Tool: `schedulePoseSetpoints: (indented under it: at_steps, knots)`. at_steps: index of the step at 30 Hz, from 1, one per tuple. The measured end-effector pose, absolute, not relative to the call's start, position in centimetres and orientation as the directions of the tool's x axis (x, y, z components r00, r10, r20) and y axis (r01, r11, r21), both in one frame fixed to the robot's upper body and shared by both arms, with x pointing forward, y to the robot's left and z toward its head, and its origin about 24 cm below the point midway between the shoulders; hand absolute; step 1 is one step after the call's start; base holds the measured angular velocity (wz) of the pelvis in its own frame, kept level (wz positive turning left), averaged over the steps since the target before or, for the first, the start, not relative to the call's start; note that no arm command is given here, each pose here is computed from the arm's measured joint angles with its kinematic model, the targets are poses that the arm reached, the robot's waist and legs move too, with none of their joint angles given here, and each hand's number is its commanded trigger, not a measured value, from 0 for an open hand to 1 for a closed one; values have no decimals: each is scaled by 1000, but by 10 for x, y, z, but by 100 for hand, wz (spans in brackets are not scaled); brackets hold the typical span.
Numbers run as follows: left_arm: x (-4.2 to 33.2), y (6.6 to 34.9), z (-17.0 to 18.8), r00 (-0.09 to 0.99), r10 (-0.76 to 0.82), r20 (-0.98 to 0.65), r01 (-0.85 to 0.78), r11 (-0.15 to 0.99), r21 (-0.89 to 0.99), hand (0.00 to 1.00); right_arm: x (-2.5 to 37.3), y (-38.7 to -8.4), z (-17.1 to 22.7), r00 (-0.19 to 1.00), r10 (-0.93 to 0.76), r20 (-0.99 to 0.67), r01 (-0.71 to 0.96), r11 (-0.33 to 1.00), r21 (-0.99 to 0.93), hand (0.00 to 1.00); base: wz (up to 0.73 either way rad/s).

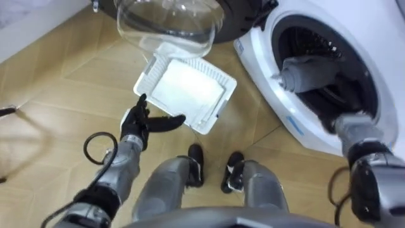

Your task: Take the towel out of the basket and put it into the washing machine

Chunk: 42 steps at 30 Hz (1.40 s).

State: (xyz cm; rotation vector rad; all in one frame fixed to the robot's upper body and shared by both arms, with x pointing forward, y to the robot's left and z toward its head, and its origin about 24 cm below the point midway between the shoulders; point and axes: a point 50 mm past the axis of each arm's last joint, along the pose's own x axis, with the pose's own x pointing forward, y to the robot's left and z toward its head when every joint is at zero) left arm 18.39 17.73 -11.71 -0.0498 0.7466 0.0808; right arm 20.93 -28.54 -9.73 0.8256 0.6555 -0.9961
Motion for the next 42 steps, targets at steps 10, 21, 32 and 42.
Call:
schedulePoseSetpoints:
  at_steps: [10,21,32,42]
  knots:
    - [109,219,-147,551,202,-810,-45,976,213,0,93,-273,-149,334,-427,-840,434,861,-265,0,-15]
    - [46,249,-157,368,348,-862,-107,937,333,0,48,-257,-162,258,-326,-910,159,943,-293,0,-5]
    - [-24,258,-162,60,415,-908,-27,910,414,0,-23,-260,-165,-21,-349,-937,90,933,-349,0,0]
    - [-26,250,-165,16,384,-923,-33,923,383,0,-33,-261,-164,-87,-338,-937,84,935,-345,0,-6]
